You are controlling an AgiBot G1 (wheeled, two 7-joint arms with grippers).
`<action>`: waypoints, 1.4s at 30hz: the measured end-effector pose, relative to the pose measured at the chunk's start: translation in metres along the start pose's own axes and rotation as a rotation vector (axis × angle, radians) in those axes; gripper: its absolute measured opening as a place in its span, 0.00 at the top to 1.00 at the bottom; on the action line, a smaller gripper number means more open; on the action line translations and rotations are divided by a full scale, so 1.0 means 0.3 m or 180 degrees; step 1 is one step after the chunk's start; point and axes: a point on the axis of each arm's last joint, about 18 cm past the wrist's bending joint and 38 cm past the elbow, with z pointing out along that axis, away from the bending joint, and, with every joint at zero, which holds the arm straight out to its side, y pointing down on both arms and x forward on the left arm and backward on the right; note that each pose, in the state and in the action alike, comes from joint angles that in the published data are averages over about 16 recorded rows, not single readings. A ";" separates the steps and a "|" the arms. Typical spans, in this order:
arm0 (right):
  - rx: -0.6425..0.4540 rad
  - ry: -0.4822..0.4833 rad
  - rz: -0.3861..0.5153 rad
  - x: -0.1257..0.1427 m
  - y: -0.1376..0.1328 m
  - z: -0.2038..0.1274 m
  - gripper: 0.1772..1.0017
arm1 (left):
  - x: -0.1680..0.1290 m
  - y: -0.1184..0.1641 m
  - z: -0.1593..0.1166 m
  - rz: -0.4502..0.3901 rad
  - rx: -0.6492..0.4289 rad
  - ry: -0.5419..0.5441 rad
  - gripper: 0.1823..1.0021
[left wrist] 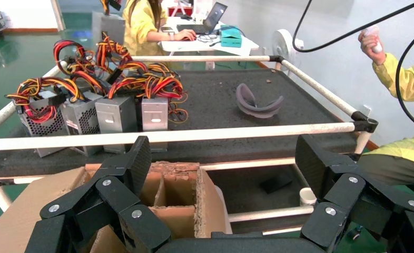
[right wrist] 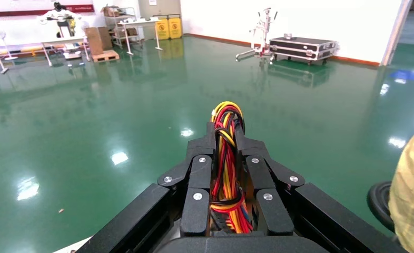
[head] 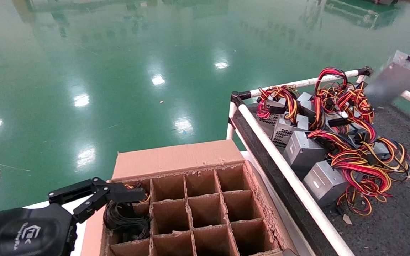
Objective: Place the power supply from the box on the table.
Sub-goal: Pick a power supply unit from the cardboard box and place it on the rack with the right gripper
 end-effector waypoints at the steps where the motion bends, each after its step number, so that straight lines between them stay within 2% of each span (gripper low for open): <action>1: -0.0004 -0.0003 -0.0001 -0.003 0.004 0.001 0.93 | 0.000 0.000 0.000 0.0000 0.0000 0.0000 0.00; 25: -0.0292 0.0079 -0.0124 0.001 0.175 -0.003 0.93 | 0.000 0.000 0.000 0.0000 0.0000 0.0000 0.00; 42: -0.0567 0.0094 -0.0048 -0.044 0.349 -0.004 0.93 | 0.000 0.000 0.000 0.0000 0.0000 0.0000 0.00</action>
